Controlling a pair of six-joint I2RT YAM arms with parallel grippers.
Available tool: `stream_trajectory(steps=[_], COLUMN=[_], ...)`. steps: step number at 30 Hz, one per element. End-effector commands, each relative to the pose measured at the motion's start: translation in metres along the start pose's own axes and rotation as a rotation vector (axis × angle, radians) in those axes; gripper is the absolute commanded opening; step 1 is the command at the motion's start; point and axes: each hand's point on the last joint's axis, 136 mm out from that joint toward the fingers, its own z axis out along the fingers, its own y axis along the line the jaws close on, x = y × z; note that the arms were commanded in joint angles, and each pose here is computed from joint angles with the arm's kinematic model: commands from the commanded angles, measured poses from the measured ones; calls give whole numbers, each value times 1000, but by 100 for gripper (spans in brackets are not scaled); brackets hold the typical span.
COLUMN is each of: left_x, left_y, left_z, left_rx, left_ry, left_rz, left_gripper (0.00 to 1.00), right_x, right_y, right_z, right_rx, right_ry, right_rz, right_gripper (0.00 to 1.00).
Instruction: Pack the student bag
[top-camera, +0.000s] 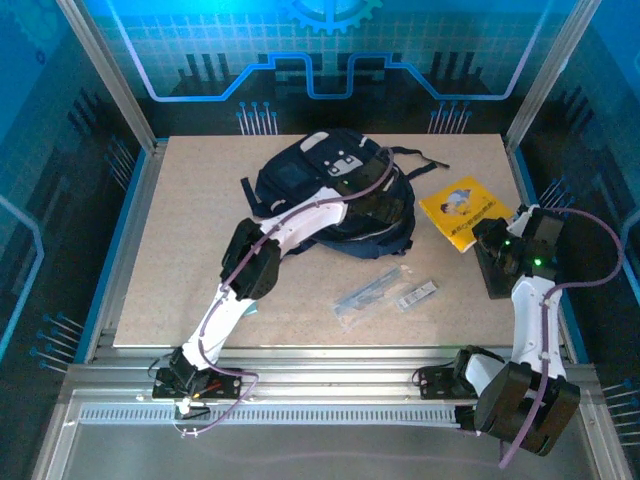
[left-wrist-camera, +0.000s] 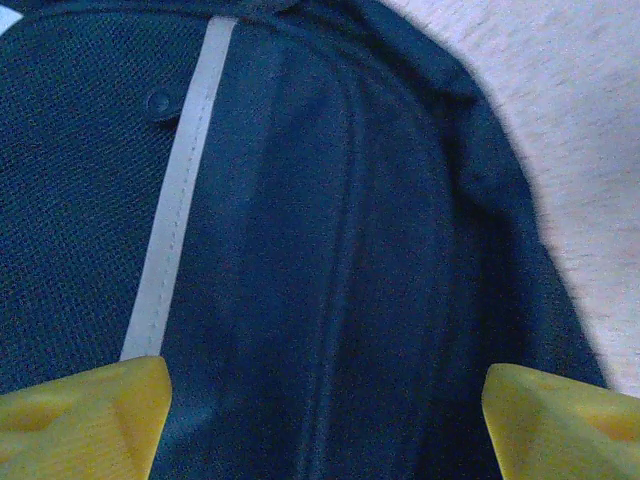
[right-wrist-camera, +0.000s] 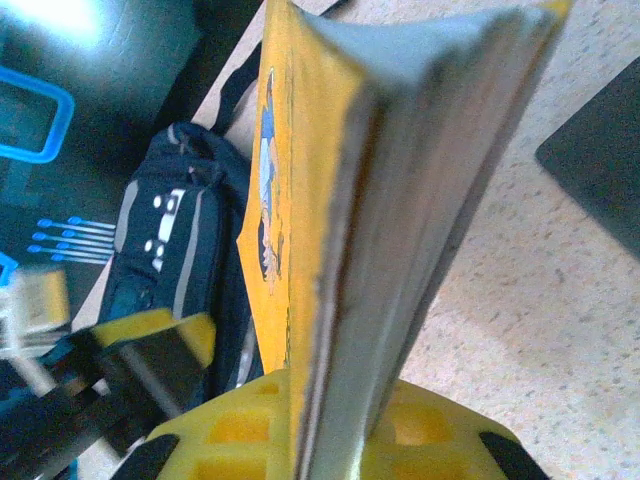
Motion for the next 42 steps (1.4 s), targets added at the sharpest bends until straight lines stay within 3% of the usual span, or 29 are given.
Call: stream_trajectory(steps=[1,5,6,12,13,18,25,32,36,42], left_x=[15,35,41,53,49,2,-68,-97,-106,-116], left_y=[30,45,47,46,42,24,40,45,34,30], left_z=[16,41,46,52,46,-11,-99,-136,-153,-168], left_rx=[-148,-233,-237,-175,-143,124,353,448,529,560], left_ry=[71,113,128,172,165,63,-99,-159,-171,-200], left_rz=[98,132,139,106,87,-116,-305,-357,-386,-393], left_gripper=[82,79,74,7,0,0,0,0,0,0], right_x=[-10,-12,-12,-12,-12,-11,-7,27,53,99], right_y=[33,35,36,37,36,34,44,71,106,152], right_z=[-15,-17,-17,-16,-16,-13,-11,19,47,106], right_rx=[-133,-138,-144,-152,-150,-146,-176,-252,-346,-358], right_ry=[-30,-33,-33,-36,-36,-29,-12,86,122,239], right_rz=[-82,-83,-81,-76,-75,-77,-94,-102,-107,-165], right_gripper=[0,0,0,0,0,0,0,0,0,0])
